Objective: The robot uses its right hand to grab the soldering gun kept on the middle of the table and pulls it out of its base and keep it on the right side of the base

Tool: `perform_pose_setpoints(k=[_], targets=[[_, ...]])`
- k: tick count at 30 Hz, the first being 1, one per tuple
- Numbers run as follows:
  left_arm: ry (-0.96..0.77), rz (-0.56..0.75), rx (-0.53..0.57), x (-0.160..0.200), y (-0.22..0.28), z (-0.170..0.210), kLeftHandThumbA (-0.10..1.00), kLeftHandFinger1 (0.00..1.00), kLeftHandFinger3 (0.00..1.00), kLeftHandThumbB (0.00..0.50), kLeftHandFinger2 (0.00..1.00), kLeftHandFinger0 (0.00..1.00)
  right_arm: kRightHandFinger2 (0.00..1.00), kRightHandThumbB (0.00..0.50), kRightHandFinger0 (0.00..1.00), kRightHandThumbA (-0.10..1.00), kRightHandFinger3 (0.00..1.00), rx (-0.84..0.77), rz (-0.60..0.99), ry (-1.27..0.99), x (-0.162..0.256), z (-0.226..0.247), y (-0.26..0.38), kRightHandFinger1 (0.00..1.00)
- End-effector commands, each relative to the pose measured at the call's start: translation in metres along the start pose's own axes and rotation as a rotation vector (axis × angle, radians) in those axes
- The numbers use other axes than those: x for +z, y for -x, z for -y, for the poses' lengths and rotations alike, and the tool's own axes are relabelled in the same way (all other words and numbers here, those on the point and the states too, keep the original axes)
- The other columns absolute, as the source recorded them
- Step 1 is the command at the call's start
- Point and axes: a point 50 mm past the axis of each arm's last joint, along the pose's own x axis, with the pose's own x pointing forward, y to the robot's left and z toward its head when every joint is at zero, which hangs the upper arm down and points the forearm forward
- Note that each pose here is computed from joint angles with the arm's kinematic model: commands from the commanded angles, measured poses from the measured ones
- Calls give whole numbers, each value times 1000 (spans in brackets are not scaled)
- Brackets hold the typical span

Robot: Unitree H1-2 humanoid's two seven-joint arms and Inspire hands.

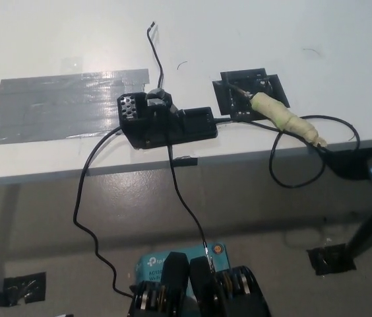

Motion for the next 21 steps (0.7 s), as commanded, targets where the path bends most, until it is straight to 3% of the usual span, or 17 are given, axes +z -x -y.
perform_pose_setpoints(k=[1, 2, 3, 6, 7, 8, 9, 10, 12, 13, 14, 18, 19, 21], targets=[[-30, -23, -3, -2, 5, -14, 576, 1000, 1000, 134, 1000, 1000, 899, 124, 848, 76, 973, -360, -99, -379, -73, -8, 84, 852], [-22, -21, -3, -2, 5, -13, 562, 1000, 1000, 139, 1000, 1000, 874, 106, 832, 41, 954, -365, -146, -436, -91, -23, 87, 824], [-15, -21, -5, -3, 5, -11, 560, 1000, 1000, 144, 1000, 1000, 812, 110, 741, -36, 931, -349, -176, -446, -108, -35, 90, 742], [-20, -29, -2, -6, 8, -12, 572, 1000, 1000, 140, 1000, 1000, 788, 95, 703, -43, 929, -305, -228, -461, -120, -49, 92, 704], [-3, -25, 4, -7, 10, -11, 564, 1000, 1000, 148, 1000, 1000, 839, 56, 717, 47, 1000, -106, -304, -354, -146, -64, 91, 717], [1, -24, 4, -8, 11, -10, 573, 1000, 1000, 144, 1000, 1000, 831, 72, 695, 94, 1000, -1, -347, -322, -156, -71, 93, 703], [-1, -24, 6, -8, 12, -10, 578, 1000, 1000, 145, 1000, 1000, 829, 68, 681, 114, 1000, 56, -375, -302, -161, -74, 94, 698], [-1, -24, 11, -8, 12, -11, 589, 1000, 1000, 150, 1000, 1000, 939, 82, 765, 153, 1000, 140, -393, -276, -161, -75, 94, 772], [-11, -23, 19, -7, 12, -13, 621, 1000, 1000, 150, 1000, 1000, 951, 108, 829, 130, 1000, 300, -401, -233, -154, -77, 93, 819], [-7, -20, 23, -6, 12, -15, 623, 1000, 1000, 147, 1000, 1000, 950, 137, 774, 157, 1000, 340, -381, -195, -148, -78, 90, 807], [-5, -19, 25, -6, 12, -15, 622, 1000, 1000, 148, 1000, 1000, 974, 107, 771, 177, 1000, 379, -354, -152, -142, -83, 87, 811], [6, -9, 40, -3, 12, -20, 577, 1000, 1000, 142, 1000, 1000, 958, 96, 688, 237, 1000, 381, -300, -139, -132, -84, 78, 737], [-5, -9, 37, -2, 12, -21, 581, 1000, 1000, 132, 1000, 1000, 968, 85, 699, 231, 1000, 365, -281, -135, -129, -84, 78, 748], [-3, -9, 39, -2, 10, -23, 555, 1000, 1000, 123, 1000, 1000, 1000, 65, 802, 290, 1000, 329, -259, -138, -129, -83, 78, 864]])
